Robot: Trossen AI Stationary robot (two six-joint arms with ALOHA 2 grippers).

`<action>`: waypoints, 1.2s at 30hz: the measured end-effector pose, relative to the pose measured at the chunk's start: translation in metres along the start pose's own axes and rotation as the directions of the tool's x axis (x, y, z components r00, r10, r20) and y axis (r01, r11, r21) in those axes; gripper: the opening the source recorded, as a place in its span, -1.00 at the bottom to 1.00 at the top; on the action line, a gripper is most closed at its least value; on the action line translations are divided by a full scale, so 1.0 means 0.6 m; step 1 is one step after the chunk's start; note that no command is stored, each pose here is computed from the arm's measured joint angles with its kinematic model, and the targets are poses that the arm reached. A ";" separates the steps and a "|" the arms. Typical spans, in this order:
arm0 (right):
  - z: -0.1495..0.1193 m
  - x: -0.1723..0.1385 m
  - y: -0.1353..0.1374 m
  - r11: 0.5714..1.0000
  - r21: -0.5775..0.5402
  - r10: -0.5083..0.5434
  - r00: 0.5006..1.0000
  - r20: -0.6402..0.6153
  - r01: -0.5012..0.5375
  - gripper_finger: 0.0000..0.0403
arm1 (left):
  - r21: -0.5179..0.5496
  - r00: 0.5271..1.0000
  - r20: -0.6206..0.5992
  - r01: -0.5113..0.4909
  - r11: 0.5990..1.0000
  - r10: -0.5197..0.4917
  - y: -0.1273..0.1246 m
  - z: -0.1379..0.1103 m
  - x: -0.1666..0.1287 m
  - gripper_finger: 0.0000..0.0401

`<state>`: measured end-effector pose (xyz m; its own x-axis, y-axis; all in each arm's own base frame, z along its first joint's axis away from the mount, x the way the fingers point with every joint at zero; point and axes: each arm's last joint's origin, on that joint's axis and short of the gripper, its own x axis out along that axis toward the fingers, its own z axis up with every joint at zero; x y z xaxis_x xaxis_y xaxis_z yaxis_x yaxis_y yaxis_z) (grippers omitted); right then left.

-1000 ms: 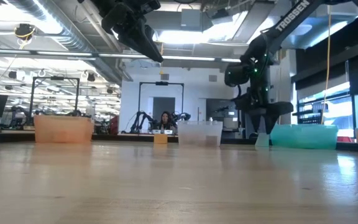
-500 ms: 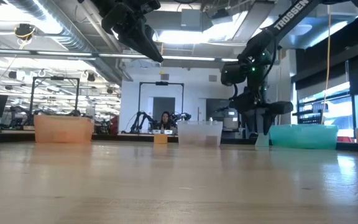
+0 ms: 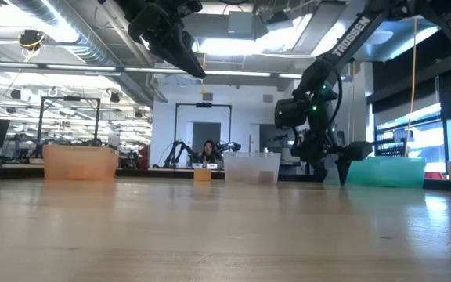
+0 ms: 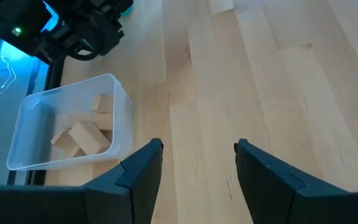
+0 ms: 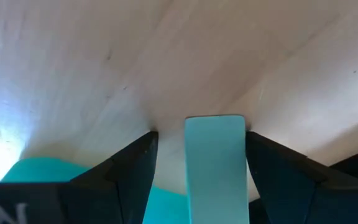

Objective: Sort & place blocks by color
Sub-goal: Put the green block into the green bin

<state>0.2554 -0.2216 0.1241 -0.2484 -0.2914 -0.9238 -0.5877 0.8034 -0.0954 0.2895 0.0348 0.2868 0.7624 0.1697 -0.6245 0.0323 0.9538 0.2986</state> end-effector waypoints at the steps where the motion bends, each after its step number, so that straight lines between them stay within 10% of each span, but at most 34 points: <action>1: 0.001 0.002 0.000 1.000 -0.002 0.003 1.000 -0.003 -0.003 0.22 | 0.000 1.000 0.000 0.000 1.000 0.000 0.000 0.000 0.000 -0.05; 12: 0.001 0.006 0.002 0.994 0.108 0.009 1.000 -0.016 -0.007 -0.40 | 0.002 1.000 0.000 0.000 1.000 0.000 0.000 0.000 0.000 -0.05; 23: 0.016 -0.041 -0.016 0.944 0.329 0.027 1.000 -0.003 -0.024 -0.41 | 0.002 1.000 0.000 0.000 1.000 0.000 0.000 0.000 0.000 -0.05; 36: -0.013 -0.168 -0.063 0.759 0.650 0.012 1.000 0.028 -0.027 -0.41 | -0.026 1.000 0.000 0.000 1.000 0.000 0.000 0.000 0.000 -0.05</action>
<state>0.2970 -0.2266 0.2239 -0.2341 -0.2671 -0.9348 0.0615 0.9555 -0.2884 0.2896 0.0347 0.2868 0.7625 0.1694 -0.6245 0.0156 0.9601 0.2794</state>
